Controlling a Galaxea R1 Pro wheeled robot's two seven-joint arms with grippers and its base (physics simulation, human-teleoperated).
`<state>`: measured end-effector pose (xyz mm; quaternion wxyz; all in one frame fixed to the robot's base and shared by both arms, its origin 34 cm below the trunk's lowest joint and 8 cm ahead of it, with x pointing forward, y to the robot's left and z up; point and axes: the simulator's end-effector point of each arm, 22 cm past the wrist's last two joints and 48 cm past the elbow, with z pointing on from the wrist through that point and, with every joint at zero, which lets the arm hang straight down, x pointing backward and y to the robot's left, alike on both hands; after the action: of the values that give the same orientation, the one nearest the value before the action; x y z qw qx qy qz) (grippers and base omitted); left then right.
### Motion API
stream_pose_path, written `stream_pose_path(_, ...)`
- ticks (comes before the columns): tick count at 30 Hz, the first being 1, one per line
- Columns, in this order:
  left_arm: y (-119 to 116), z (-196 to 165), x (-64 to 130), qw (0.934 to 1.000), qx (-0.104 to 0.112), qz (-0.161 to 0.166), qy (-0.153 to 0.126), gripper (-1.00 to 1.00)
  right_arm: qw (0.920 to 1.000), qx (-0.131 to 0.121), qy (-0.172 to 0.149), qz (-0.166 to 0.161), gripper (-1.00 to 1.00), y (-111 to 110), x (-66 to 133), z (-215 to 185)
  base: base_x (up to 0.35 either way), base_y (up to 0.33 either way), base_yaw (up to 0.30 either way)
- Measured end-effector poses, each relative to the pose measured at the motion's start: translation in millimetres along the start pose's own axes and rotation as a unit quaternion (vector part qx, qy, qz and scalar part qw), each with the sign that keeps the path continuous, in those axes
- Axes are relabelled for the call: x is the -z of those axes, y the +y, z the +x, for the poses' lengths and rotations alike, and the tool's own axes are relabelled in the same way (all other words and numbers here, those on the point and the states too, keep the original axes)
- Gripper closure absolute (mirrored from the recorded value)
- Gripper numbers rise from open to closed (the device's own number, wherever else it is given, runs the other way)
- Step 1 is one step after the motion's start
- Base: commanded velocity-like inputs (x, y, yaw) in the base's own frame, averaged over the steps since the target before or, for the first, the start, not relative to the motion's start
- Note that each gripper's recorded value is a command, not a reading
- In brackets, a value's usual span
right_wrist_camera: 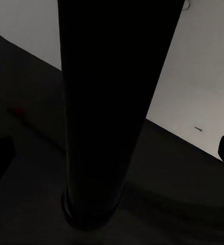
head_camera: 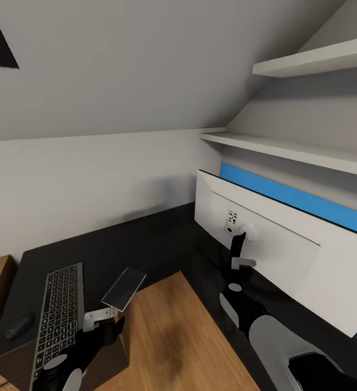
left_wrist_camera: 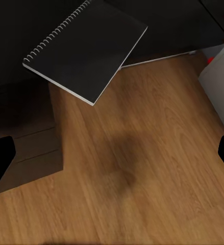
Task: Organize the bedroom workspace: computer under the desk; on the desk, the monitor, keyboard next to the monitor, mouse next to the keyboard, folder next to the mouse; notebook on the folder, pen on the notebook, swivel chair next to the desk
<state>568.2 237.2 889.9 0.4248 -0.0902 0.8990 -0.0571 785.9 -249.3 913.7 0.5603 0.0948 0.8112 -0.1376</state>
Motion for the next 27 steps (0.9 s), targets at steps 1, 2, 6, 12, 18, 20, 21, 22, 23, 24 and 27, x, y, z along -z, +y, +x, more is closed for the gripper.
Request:
stream_pose_path(1, 0.0, 0.0, 0.0, 1.0, 0.0, 0.0, 0.0, -1.0, 1.0, 0.0, 0.0, 0.0, -1.0, 0.0, 0.0, 0.1, 0.006, 0.0, 0.0)
stream_pose_path(2, 0.0, 0.1, 0.0, 1.0, 0.0, 0.0, 0.0, -1.0, 1.0, 0.0, 0.0, 0.0, -1.0, -0.1, 0.0, 0.2, 0.005, 0.0, 0.0)
stream_pose_path(6, 0.0, 0.0, 0.2, 1.0, 0.0, 0.0, 0.0, -1.0, 1.0, 0.0, 0.0, 0.0, -1.0, -0.2, 0.1, -0.1, 0.117, 0.0, 0.0)
stream_pose_path(12, 0.2, 0.6, -0.1, 1.0, 0.0, 0.0, 0.001, -1.0, 1.0, 0.002, 0.002, 0.001, -1.0, -1.1, -0.1, 1.5, 0.144, 0.0, 0.0)
stream_pose_path(18, 0.4, 1.0, -0.4, 1.0, 0.0, 0.0, 0.001, -1.0, 1.0, 0.002, 0.002, 0.001, -1.0, -1.1, -0.3, 1.7, 0.022, 0.0, 0.0)
stream_pose_path(20, 0.4, 1.2, -0.4, 1.0, 0.0, -0.001, 0.001, -1.0, 1.0, 0.002, 0.002, 0.001, -1.0, -1.1, -0.3, 1.6, 0.004, 0.0, 0.0)
stream_pose_path(21, 0.5, 1.3, -0.4, 1.0, 0.0, -0.001, 0.001, -1.0, 1.0, 0.002, 0.002, 0.001, -1.0, -1.1, -0.3, 1.6, 0.002, 0.0, 0.0)
stream_pose_path(22, 0.5, 1.3, -0.5, 1.0, 0.0, -0.001, 0.002, -1.0, 1.0, 0.002, 0.002, 0.001, -1.0, -1.1, -0.3, 1.6, 0.002, 0.0, 0.0)
stream_pose_path(23, 0.4, 1.3, -0.5, 1.0, 0.0, -0.001, 0.002, -1.0, 1.0, 0.002, 0.002, 0.001, -1.0, -1.2, -0.3, 1.7, 0.001, 0.0, 0.0)
stream_pose_path(24, 0.5, 1.4, -0.5, 1.0, 0.0, -0.001, 0.002, -1.0, 1.0, 0.002, 0.002, 0.001, -1.0, -1.2, -0.3, 1.8, 0.0, 0.0, 0.0)
stream_pose_path(27, 0.5, 1.4, -0.5, 1.0, 0.0, -0.001, 0.002, -1.0, 1.0, 0.001, 0.002, 0.001, -1.0, -1.3, -0.4, 1.4, 0.0, 0.0, 0.0)
